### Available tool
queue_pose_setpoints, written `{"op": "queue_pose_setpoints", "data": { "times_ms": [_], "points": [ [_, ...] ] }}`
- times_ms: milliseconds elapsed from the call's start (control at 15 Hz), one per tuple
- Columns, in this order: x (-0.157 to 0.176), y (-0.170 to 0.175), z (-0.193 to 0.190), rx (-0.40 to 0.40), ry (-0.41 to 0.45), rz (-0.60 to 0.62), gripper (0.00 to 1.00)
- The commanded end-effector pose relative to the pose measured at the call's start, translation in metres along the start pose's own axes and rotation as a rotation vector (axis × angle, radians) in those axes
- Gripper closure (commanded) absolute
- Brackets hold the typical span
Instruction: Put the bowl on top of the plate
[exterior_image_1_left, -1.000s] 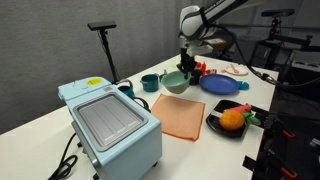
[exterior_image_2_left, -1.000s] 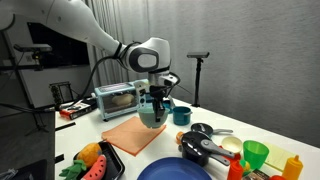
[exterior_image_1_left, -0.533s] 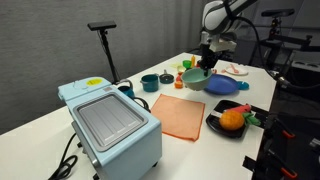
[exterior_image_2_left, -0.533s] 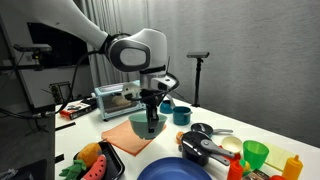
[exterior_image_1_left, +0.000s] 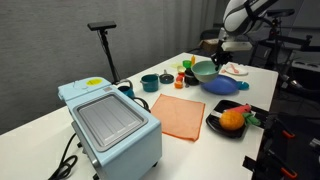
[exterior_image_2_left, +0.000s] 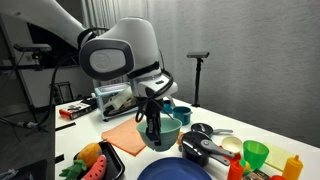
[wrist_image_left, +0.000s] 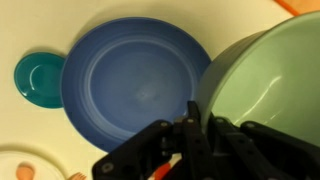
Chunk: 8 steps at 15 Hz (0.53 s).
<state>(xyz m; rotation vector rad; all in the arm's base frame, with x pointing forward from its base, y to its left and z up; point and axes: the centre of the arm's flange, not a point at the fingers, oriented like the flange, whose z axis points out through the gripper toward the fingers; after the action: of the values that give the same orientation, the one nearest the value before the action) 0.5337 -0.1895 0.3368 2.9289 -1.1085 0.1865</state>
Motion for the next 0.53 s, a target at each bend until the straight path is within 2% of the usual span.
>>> {"op": "queue_pose_setpoints", "data": {
  "times_ms": [0,67,267,467],
  "points": [
    [-0.011,0.043,-0.013,-0.022,0.068,0.152,0.98],
    [-0.011,0.056,-0.014,-0.032,0.075,0.192,0.98],
    [-0.015,0.064,-0.002,-0.052,0.089,0.302,0.98],
    [-0.019,0.064,0.017,-0.042,0.081,0.383,0.98]
  ]
}}
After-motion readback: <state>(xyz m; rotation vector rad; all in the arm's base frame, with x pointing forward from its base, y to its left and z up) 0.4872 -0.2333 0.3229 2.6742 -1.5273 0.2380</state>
